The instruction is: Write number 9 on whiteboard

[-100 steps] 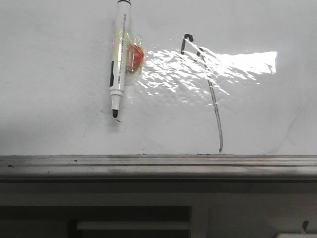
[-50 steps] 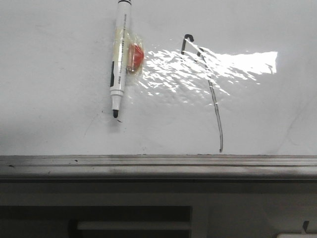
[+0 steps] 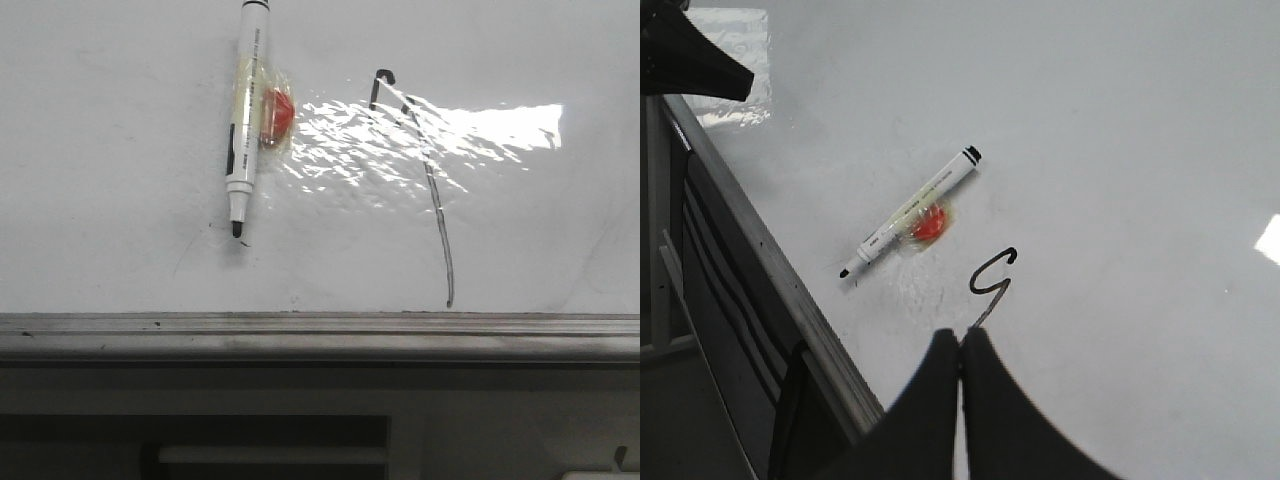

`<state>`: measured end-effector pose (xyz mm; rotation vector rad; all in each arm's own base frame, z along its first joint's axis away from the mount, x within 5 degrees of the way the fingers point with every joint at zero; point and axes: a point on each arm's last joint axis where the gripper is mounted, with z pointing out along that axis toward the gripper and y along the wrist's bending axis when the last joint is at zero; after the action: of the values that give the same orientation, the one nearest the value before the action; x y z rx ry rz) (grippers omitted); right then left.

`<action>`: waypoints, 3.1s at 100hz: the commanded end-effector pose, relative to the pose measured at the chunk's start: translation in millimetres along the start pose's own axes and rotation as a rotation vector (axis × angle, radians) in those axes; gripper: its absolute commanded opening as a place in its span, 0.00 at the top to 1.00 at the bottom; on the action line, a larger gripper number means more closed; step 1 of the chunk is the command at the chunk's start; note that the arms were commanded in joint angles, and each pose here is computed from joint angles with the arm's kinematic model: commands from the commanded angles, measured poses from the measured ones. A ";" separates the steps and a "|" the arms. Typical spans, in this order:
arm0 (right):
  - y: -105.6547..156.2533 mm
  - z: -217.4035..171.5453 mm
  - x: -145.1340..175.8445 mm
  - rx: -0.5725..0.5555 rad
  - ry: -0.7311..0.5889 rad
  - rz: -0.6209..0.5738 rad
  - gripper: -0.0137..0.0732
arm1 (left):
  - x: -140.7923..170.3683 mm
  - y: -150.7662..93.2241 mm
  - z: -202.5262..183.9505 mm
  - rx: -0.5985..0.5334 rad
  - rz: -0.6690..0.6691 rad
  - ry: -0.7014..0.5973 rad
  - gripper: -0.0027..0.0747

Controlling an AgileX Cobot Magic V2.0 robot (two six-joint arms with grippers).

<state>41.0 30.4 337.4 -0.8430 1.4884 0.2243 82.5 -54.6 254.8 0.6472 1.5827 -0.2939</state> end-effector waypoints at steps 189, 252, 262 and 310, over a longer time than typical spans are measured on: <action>-2.0 27.1 76.0 0.494 -0.164 0.094 0.89 | 76.9 3.4 -38.5 -0.325 -0.200 0.063 0.99; 30.5 14.5 164.6 0.564 0.257 0.347 0.89 | 77.1 3.4 -38.4 -0.324 -0.202 0.066 0.99; 30.5 14.3 164.3 0.566 0.252 0.345 0.89 | 77.1 3.4 -38.4 -0.324 -0.202 0.066 0.99; 30.4 14.3 163.9 0.567 0.248 0.344 0.89 | 77.1 3.4 -38.4 -0.324 -0.202 0.066 0.99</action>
<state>53.5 2.5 180.2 -0.1551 1.8053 -0.0421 52.1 -13.0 184.4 0.2662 1.7830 -0.1492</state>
